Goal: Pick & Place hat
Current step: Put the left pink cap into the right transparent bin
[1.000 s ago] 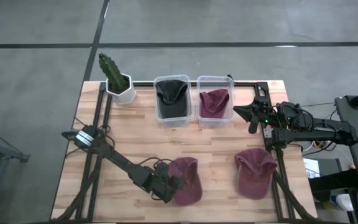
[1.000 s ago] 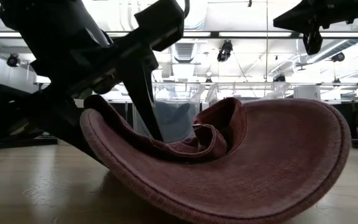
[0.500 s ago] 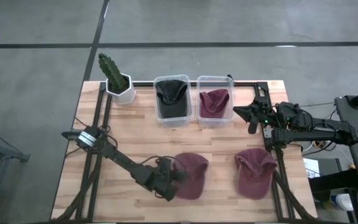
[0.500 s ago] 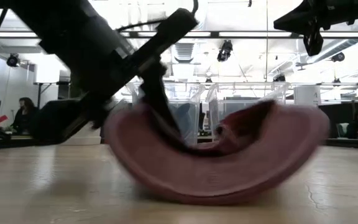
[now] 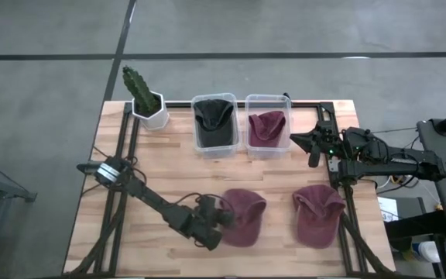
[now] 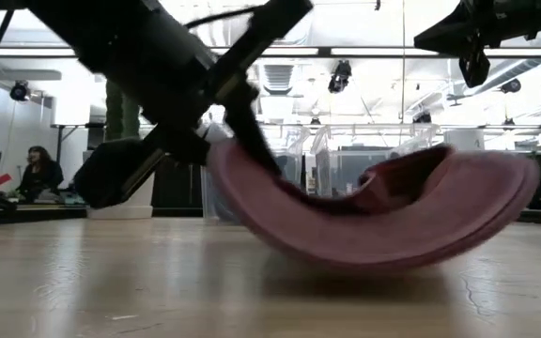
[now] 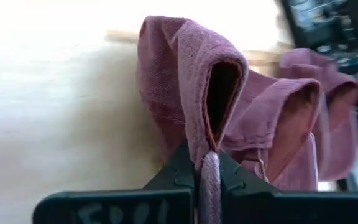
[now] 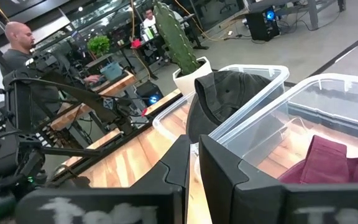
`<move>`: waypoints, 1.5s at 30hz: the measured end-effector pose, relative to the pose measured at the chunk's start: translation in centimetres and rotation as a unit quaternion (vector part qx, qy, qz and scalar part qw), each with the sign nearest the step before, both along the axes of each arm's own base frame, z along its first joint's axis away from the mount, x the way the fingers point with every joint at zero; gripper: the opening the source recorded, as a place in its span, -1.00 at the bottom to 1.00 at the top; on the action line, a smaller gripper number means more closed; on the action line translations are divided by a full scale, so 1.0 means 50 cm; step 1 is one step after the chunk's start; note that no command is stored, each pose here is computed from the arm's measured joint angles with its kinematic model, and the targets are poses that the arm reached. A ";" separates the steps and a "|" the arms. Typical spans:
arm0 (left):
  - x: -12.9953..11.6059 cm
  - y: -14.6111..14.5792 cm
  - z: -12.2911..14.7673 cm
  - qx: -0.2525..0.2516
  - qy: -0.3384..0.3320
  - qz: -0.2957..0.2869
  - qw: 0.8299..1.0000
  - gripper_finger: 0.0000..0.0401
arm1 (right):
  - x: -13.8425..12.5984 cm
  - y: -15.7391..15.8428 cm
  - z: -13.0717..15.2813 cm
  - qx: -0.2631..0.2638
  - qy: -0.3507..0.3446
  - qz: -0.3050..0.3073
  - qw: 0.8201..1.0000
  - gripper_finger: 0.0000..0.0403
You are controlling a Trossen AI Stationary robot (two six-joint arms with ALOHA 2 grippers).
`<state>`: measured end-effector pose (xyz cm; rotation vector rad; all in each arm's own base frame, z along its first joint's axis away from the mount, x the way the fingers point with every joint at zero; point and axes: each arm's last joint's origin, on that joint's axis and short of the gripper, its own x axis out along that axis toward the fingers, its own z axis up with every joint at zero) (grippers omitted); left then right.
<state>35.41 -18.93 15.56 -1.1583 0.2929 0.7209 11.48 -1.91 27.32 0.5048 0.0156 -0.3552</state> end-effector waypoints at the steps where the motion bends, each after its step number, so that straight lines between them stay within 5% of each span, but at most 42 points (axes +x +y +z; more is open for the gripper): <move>1: 0.001 -0.001 0.008 0.005 -0.009 -0.003 1.000 -0.96 | 0.000 0.000 0.000 0.000 0.000 0.000 1.000 -0.84; 12: -0.034 0.002 0.159 0.085 -0.090 -0.013 0.992 -0.96 | 0.000 0.000 0.006 0.002 -0.017 0.000 1.000 -0.84; 16: -0.050 0.011 0.223 0.142 -0.114 -0.006 0.983 -0.96 | 0.000 0.000 0.007 0.040 -0.032 -0.002 0.999 -0.84; 27: -0.013 0.117 0.378 0.319 -0.062 0.029 0.945 -0.96 | 0.002 0.006 0.007 0.055 -0.035 0.047 0.997 -0.84; 34: 0.019 0.217 0.424 0.360 -0.027 0.073 0.930 -0.96 | -0.003 0.006 0.028 0.044 -0.048 0.045 0.997 -0.84; 45: 0.038 0.338 0.449 0.397 0.022 0.102 0.912 -0.96 | -0.025 0.010 0.116 -0.059 -0.083 0.062 0.993 -0.70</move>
